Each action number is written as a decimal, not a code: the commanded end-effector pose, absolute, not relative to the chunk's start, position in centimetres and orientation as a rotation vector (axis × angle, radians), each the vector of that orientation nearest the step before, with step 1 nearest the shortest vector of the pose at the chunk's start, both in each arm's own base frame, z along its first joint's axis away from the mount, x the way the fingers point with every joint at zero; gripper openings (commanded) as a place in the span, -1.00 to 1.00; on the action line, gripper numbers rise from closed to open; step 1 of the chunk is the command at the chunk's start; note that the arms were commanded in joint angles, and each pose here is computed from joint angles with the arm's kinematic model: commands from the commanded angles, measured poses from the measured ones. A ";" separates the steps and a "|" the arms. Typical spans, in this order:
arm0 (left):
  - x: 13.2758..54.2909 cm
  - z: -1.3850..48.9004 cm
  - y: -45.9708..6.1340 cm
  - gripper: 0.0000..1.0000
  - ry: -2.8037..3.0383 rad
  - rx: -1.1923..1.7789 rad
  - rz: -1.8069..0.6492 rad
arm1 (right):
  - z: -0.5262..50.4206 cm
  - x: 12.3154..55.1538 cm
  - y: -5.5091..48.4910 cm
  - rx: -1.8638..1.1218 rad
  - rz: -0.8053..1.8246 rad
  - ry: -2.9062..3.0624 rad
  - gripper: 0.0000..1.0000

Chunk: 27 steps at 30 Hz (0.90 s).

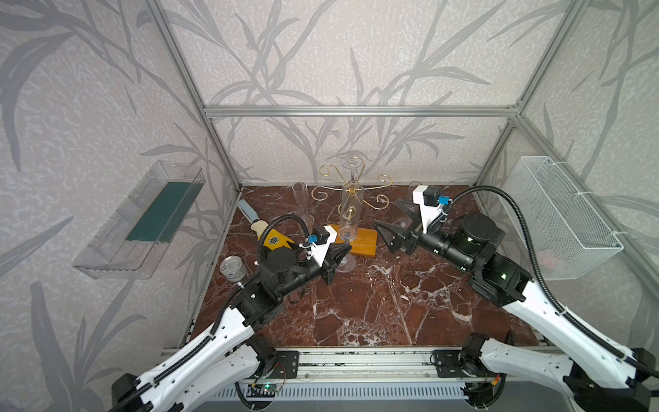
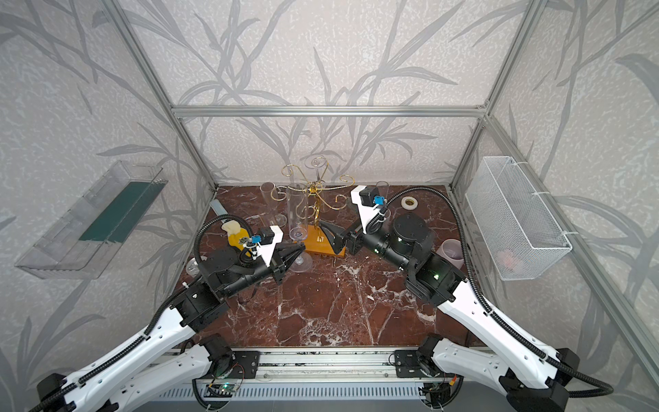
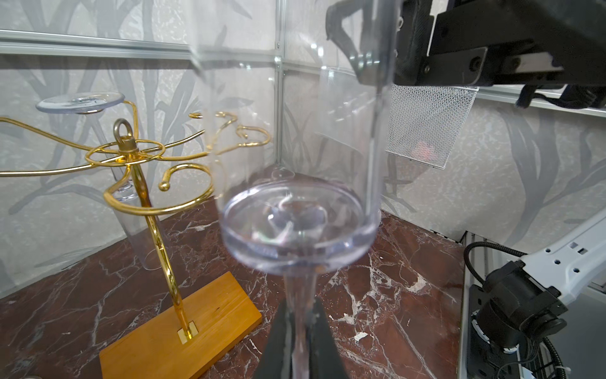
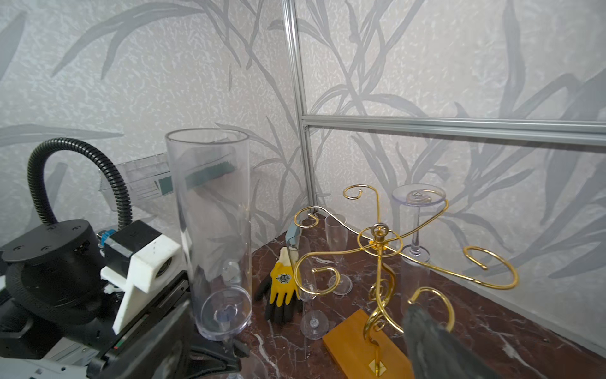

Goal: Take the wine glass off the wine glass rack
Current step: Pick up the wine glass from the wine glass rack.

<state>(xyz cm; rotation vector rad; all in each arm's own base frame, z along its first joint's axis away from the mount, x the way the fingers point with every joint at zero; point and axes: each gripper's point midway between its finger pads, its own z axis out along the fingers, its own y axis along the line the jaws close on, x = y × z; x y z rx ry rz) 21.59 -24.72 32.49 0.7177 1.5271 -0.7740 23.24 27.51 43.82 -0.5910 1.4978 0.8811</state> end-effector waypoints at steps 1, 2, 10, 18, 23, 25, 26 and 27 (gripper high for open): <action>21.8 33.5 -25.3 -1.00 1.459 0.715 -0.735 | 45.1 22.3 28.9 -0.591 1.043 1.451 0.89; 21.8 33.4 -25.6 -1.00 1.459 0.720 -0.736 | 45.2 22.3 29.2 -0.596 1.067 1.452 0.87; 21.2 32.5 -27.5 -1.00 1.465 0.738 -0.768 | 45.3 22.4 30.5 -0.612 1.130 1.448 0.76; 20.6 31.8 -28.8 -1.00 1.472 0.773 -0.777 | 45.0 22.6 30.8 -0.622 1.126 1.449 0.47; 20.3 31.7 -29.1 -1.00 1.471 0.788 -0.772 | 44.9 22.6 30.8 -0.619 1.123 1.447 0.22; 20.3 31.7 -29.2 -1.00 1.470 0.789 -0.767 | 44.8 22.7 30.7 -0.616 1.116 1.444 0.16; 20.3 31.7 -29.2 -1.00 1.470 0.792 -0.767 | 44.7 22.7 30.6 -0.616 1.112 1.443 0.13; 20.3 31.7 -29.2 -1.00 1.470 0.794 -0.766 | 44.7 22.7 30.6 -0.616 1.107 1.441 0.09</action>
